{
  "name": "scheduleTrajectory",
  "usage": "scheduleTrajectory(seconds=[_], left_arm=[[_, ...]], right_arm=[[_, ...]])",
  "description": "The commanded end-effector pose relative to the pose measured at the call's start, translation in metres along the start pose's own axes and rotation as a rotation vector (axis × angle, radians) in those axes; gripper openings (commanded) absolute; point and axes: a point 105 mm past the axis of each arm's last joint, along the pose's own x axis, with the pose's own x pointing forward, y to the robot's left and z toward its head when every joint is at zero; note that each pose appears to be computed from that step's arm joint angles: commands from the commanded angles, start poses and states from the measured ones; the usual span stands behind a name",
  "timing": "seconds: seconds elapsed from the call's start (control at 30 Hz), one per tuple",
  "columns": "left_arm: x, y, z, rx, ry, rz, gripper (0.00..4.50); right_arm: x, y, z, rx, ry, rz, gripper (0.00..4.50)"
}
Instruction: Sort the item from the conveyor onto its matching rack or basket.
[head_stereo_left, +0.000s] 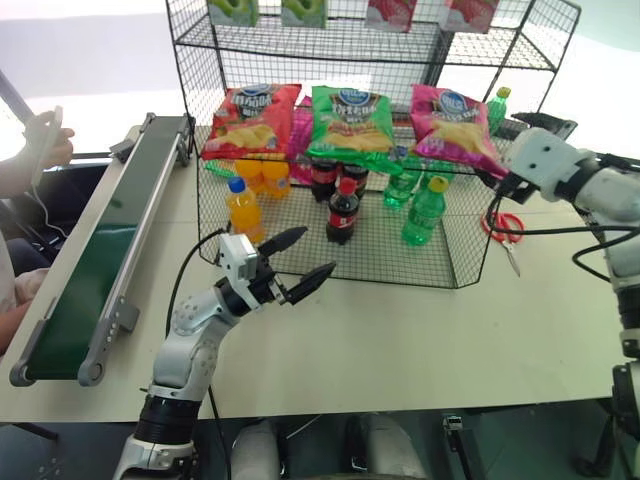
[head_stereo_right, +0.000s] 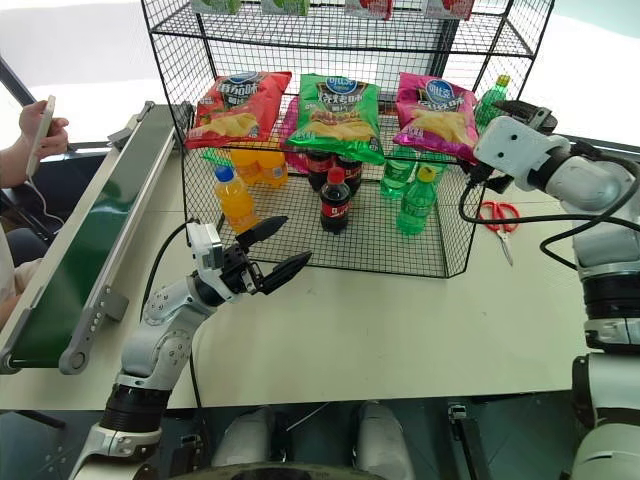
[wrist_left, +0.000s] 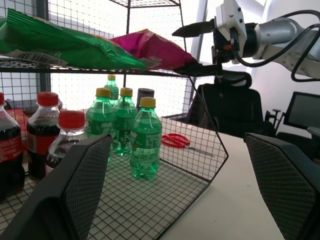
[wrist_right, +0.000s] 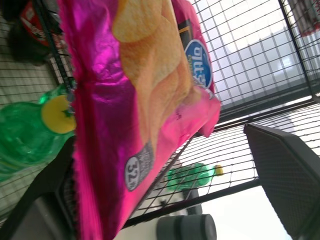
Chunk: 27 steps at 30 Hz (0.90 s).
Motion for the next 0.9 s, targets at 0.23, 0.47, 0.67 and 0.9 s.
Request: scheduleTrajectory(seconds=[0.23,0.47,0.67,0.9], left_arm=[[0.003,-0.004,0.009,0.042,-0.024,-0.025,4.5],[0.004,-0.003,0.009,0.05,-0.018,-0.034,4.5],[0.003,-0.003,0.009,0.058,-0.016,-0.032,4.5],[0.002,-0.003,0.009,0.058,-0.016,-0.024,4.5]], right_arm=[[-0.014,-0.005,0.026,0.06,-0.123,-0.015,4.46],[-0.001,0.0,0.034,0.08,-0.153,-0.043,4.23],[0.01,0.003,0.031,0.072,-0.147,-0.068,1.66],[0.011,-0.002,0.033,-0.047,-0.149,-0.062,0.02]])
